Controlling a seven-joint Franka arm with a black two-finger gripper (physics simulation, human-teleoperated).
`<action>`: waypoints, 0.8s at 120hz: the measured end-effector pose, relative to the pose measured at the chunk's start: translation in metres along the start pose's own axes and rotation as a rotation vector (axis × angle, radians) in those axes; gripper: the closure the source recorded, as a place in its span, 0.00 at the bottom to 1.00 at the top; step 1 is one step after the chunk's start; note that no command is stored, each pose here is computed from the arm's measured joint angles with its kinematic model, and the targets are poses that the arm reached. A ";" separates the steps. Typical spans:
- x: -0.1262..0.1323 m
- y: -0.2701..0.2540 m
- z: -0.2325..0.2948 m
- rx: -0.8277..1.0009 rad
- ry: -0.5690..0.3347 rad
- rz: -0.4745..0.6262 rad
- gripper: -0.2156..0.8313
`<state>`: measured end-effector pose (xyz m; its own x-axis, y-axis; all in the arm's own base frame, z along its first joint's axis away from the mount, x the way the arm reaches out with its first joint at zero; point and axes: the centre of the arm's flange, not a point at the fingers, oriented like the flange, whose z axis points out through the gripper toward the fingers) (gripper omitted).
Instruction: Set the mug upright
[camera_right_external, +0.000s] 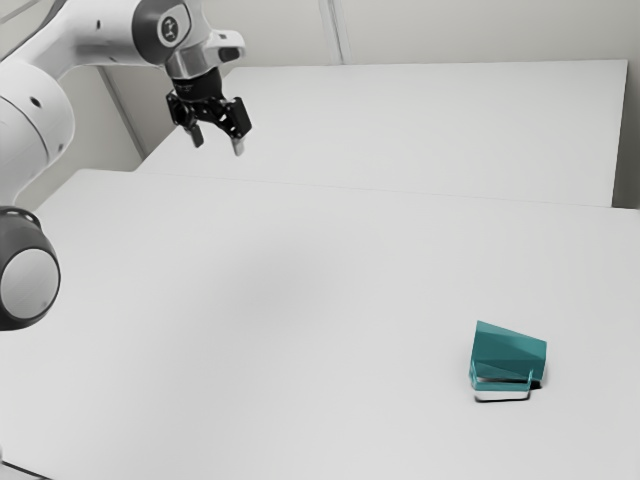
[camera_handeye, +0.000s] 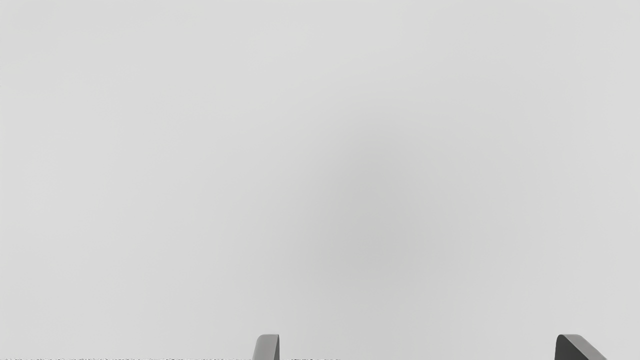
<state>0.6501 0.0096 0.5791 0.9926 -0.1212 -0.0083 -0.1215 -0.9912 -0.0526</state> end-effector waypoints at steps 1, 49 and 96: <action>0.000 0.000 0.000 0.000 0.000 -0.001 0.21; -0.054 0.005 0.018 -0.057 -0.097 -0.007 0.21; -0.176 0.115 0.146 -0.462 -0.141 -0.058 0.21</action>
<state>0.4608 -0.0755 0.4288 0.9839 -0.0880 -0.1558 -0.0203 -0.9199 0.3916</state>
